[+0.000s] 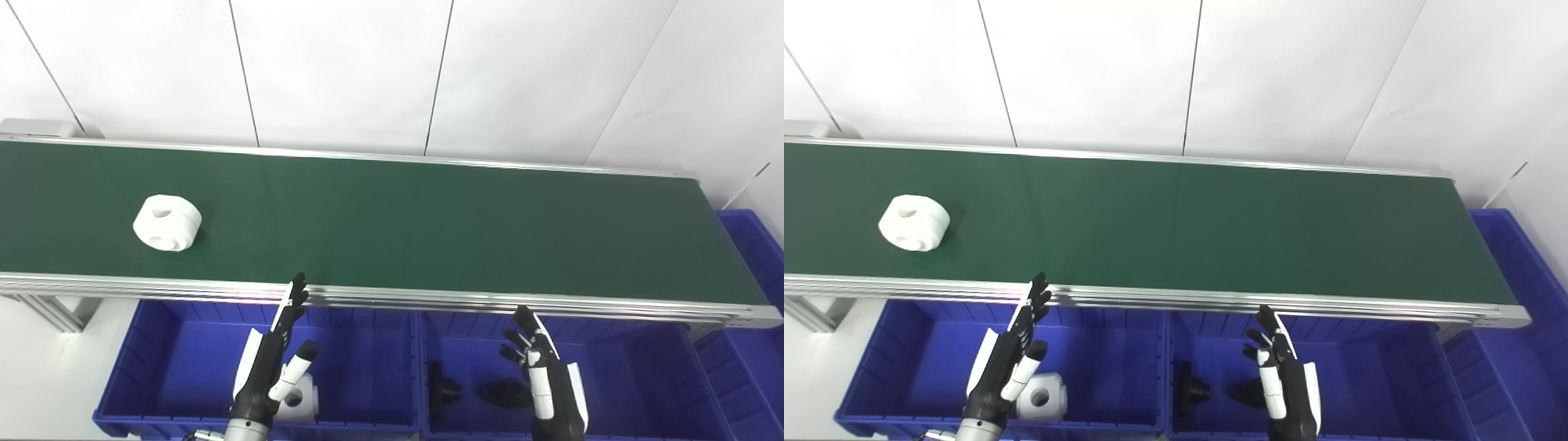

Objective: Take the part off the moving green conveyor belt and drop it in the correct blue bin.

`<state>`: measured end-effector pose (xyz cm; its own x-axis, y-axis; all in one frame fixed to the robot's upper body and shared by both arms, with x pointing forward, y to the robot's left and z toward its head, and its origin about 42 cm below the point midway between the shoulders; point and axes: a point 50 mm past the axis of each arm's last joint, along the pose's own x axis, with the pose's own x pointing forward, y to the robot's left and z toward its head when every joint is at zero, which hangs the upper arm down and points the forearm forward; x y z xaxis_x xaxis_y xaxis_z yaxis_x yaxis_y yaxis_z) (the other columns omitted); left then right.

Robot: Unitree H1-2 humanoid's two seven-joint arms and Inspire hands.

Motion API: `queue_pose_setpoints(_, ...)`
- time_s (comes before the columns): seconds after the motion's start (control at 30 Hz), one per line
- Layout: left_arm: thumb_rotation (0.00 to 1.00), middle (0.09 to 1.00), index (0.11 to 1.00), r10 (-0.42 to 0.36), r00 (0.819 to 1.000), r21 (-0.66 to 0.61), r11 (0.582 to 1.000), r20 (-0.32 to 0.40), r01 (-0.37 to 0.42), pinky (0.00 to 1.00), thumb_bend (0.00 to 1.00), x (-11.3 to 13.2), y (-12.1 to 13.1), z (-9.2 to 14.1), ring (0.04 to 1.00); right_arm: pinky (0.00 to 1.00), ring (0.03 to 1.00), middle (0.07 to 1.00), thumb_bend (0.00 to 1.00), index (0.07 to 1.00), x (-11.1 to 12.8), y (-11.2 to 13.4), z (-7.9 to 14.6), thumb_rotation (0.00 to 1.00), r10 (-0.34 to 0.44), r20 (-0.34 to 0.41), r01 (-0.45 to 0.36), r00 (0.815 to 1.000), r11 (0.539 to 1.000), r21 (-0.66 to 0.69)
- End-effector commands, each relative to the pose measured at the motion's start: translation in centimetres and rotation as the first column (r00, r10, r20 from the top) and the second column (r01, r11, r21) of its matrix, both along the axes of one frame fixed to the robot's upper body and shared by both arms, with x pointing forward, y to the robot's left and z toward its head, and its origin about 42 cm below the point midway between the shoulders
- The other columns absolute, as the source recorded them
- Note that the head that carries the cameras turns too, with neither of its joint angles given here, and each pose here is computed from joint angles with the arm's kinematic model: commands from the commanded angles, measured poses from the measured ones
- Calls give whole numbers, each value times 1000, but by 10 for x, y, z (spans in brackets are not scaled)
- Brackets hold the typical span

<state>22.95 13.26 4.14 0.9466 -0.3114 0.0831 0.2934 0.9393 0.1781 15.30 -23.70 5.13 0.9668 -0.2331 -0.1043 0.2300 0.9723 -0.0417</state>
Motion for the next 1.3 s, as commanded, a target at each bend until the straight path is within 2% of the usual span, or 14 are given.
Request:
queue_pose_setpoints(0.0, 985, 1000, 1000, 17, 998, -21, 1000, 60, -16, 960, 771, 6, -2, 12, 979, 821, 863, 906, 896, 914, 4, 2, 10, 976, 4, 90, -2, 996, 1000, -23)
queue_pose_setpoints(0.2, 987, 1000, 1000, 17, 998, -13, 1000, 59, -16, 982, 788, 3, -3, 11, 998, 960, 926, 926, 931, 908, 5, 1, 8, 1000, 11, 116, -6, 993, 999, -47)
queue_pose_setpoints(0.27, 981, 1000, 1000, 13, 998, -21, 1000, 54, -12, 992, 790, 2, -5, 10, 1000, 970, 931, 927, 931, 903, 4, 0, 6, 1000, 10, 116, -5, 993, 999, -40)
queue_pose_setpoints(0.47, 973, 1000, 1000, 10, 999, -10, 1000, 34, -10, 952, 845, -3, -12, -5, 999, 960, 934, 931, 952, 911, -3, -10, -9, 996, 8, 108, -4, 994, 1000, -31)
queue_pose_setpoints(0.67, 945, 1000, 1000, 13, 1000, 6, 1000, 13, -13, 937, 864, -4, -24, -16, 981, 952, 936, 936, 922, 923, -7, -26, -26, 1000, 7, 110, -4, 994, 1000, -26)
queue_pose_setpoints(0.93, 880, 993, 1000, 13, 1000, 0, 1000, 11, -13, 896, 832, -5, -39, -18, 977, 1000, 990, 975, 875, 955, -9, -39, -33, 1000, 9, 95, -9, 995, 1000, -4)
queue_pose_setpoints(1.07, 855, 989, 1000, 11, 1000, 6, 1000, 12, -11, 861, 830, -4, -41, -19, 974, 1000, 992, 990, 843, 987, -8, -42, -34, 1000, 18, 89, -17, 996, 1000, -12)
queue_pose_setpoints(1.23, 828, 987, 1000, -3, 1000, -9, 1000, 28, 4, 840, 833, -4, -40, -14, 963, 1000, 994, 989, 815, 983, -7, -41, -34, 1000, 20, 86, -20, 996, 1000, -2)
queue_pose_setpoints(1.27, 783, 987, 1000, -8, 999, -14, 1000, 32, 9, 849, 849, -4, -39, -13, 968, 1000, 995, 988, 806, 981, -7, -41, -34, 1000, 20, 86, -20, 996, 1000, -2)
